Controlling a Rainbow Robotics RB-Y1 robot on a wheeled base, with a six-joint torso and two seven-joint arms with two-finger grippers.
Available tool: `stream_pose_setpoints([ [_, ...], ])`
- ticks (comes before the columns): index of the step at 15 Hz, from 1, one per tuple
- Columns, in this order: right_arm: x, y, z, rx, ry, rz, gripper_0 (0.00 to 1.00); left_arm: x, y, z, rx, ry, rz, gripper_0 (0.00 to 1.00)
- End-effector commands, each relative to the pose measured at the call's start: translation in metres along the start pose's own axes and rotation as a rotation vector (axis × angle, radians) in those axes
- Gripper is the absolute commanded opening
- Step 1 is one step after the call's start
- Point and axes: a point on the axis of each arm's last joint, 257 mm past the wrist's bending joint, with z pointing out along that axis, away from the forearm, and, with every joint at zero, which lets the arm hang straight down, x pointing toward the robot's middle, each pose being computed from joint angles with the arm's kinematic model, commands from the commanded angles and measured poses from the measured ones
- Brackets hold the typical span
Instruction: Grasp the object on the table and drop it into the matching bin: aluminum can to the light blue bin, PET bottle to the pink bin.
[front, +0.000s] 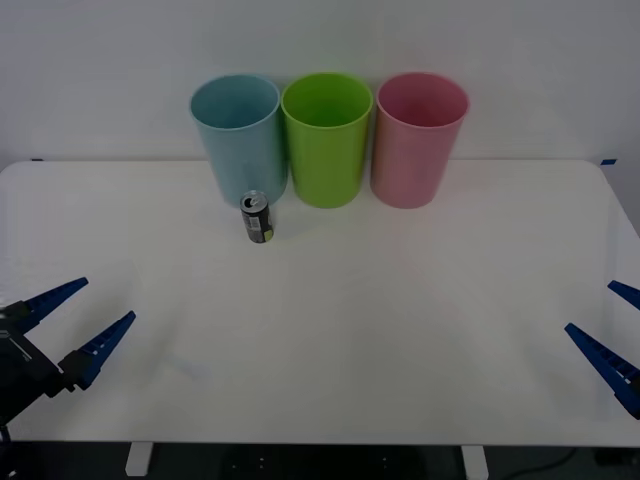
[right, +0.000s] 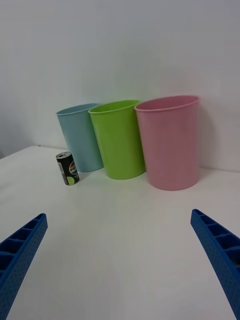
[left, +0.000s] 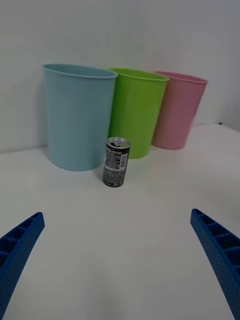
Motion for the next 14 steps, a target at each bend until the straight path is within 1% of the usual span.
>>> stream_pose_setpoints([
  [1,0.0,0.0,0.0,0.0,0.0,0.0,1.0,0.009,0.005,0.022,0.008,-0.004,-0.034,1.0],
  [2,0.0,0.0,0.0,0.0,0.0,0.0,1.0,0.012,0.008,0.031,0.01,0.003,-0.036,1.0],
  [3,0.0,0.0,0.0,0.0,0.0,0.0,1.0,0.012,0.012,0.039,0.008,0.01,-0.025,1.0],
  [4,0.0,0.0,0.0,0.0,0.0,0.0,1.0,0.013,0.013,0.046,0.006,0.011,-0.033,1.0],
  [5,0.0,0.0,0.0,0.0,0.0,0.0,1.0,0.015,0.015,0.058,-0.004,0.014,-0.037,1.0],
  [8,0.0,0.0,0.0,0.0,0.0,0.0,1.0,0.018,0.019,0.09,-0.038,0.031,-0.021,1.0],
  [11,0.0,0.0,0.0,0.0,0.0,0.0,1.0,0.027,0.021,0.119,-0.052,0.035,-0.043,1.0],
  [14,0.0,0.0,0.0,0.0,0.0,0.0,1.0,0.031,0.023,0.144,-0.07,0.042,-0.044,1.0],
])
